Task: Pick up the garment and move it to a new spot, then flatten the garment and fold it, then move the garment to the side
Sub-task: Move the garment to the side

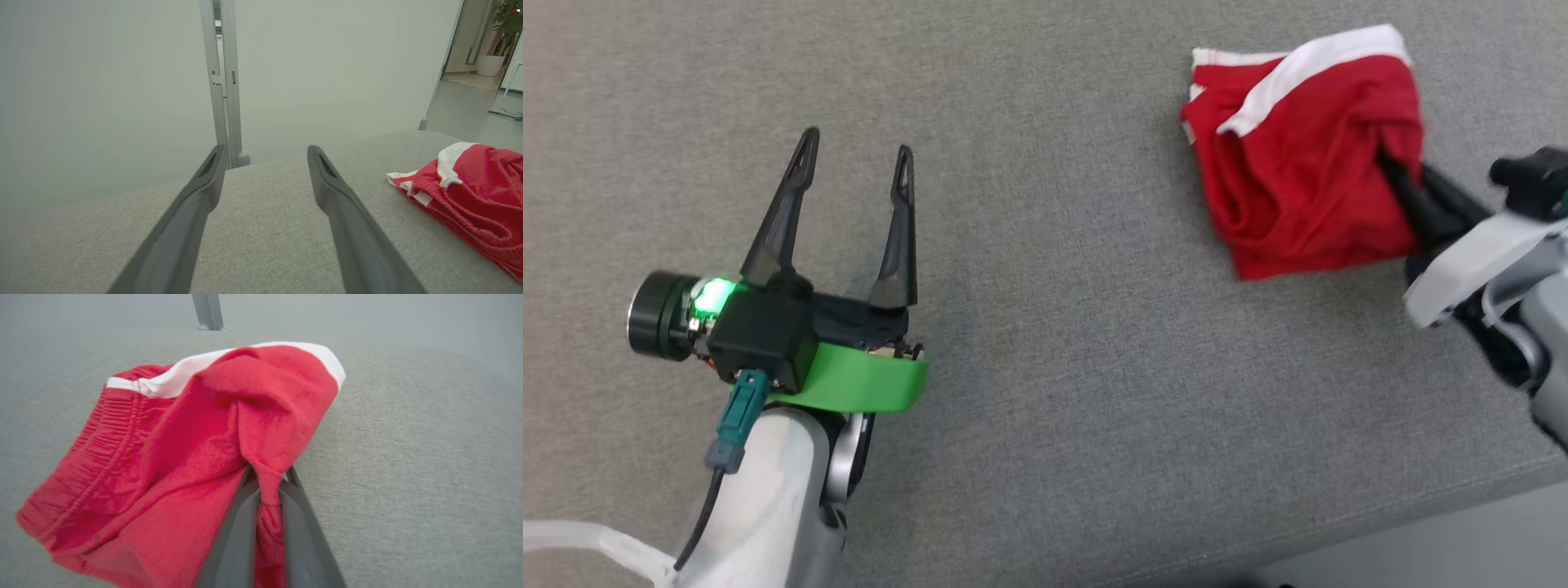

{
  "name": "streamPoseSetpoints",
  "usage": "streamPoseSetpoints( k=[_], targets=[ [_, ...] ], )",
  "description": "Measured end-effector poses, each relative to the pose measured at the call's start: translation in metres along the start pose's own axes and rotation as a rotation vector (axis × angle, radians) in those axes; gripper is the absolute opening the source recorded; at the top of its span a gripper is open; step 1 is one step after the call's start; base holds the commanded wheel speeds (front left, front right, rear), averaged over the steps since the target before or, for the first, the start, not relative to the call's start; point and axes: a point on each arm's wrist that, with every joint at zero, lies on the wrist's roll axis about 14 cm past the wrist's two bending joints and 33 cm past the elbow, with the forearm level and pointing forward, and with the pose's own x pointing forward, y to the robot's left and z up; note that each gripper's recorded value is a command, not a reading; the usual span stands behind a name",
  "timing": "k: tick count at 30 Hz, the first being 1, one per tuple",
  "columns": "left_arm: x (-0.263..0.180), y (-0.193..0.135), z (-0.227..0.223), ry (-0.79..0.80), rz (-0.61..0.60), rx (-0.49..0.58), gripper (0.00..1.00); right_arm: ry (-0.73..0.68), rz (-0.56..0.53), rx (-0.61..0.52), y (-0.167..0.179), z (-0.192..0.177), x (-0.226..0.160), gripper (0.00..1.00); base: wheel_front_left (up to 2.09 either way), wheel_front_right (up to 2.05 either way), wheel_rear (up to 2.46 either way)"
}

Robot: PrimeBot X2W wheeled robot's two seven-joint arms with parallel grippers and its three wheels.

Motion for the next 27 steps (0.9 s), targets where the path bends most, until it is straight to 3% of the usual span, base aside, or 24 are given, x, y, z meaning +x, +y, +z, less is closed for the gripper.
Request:
streamPoseSetpoints(
  k=[8, 11, 14, 15, 18, 19, 27],
  targets=[
    [0.037, -0.025, -0.031, 0.002, -0.124, -0.038, 1.0, 0.067, -0.259, -0.202, -0.127, 0.018, 0.006, 0.0, 0.0, 0.0, 0.0],
    [0.042, -0.024, -0.051, 0.028, -0.133, -0.051, 1.0, 0.084, -0.318, -0.237, -0.154, 0.019, 0.018, 0.0, 0.0, 0.0, 0.0],
    [0.041, -0.019, -0.074, 0.066, -0.127, -0.062, 1.0, 0.1, -0.318, -0.249, -0.157, 0.008, 0.038, 0.0, 0.0, 0.0, 0.0],
    [0.04, -0.017, -0.082, 0.082, -0.123, -0.067, 1.0, 0.107, -0.317, -0.25, -0.156, 0.003, 0.044, 0.05, 0.0, 0.0, 0.0],
    [0.038, -0.013, -0.1, 0.111, -0.113, -0.075, 1.0, 0.105, -0.364, -0.237, -0.169, -0.004, 0.051, 0.87, 0.0, 0.0, 0.0],
    [0.038, -0.011, -0.104, 0.117, -0.11, -0.076, 1.0, 0.098, -0.382, -0.23, -0.173, -0.005, 0.052, 1.0, 0.0, 0.0, 0.0],
    [0.03, -0.004, -0.104, 0.139, -0.075, -0.072, 1.0, 0.054, -0.467, -0.085, -0.166, -0.031, 0.017, 1.0, 0.0, 0.0, 0.0]
  ],
)
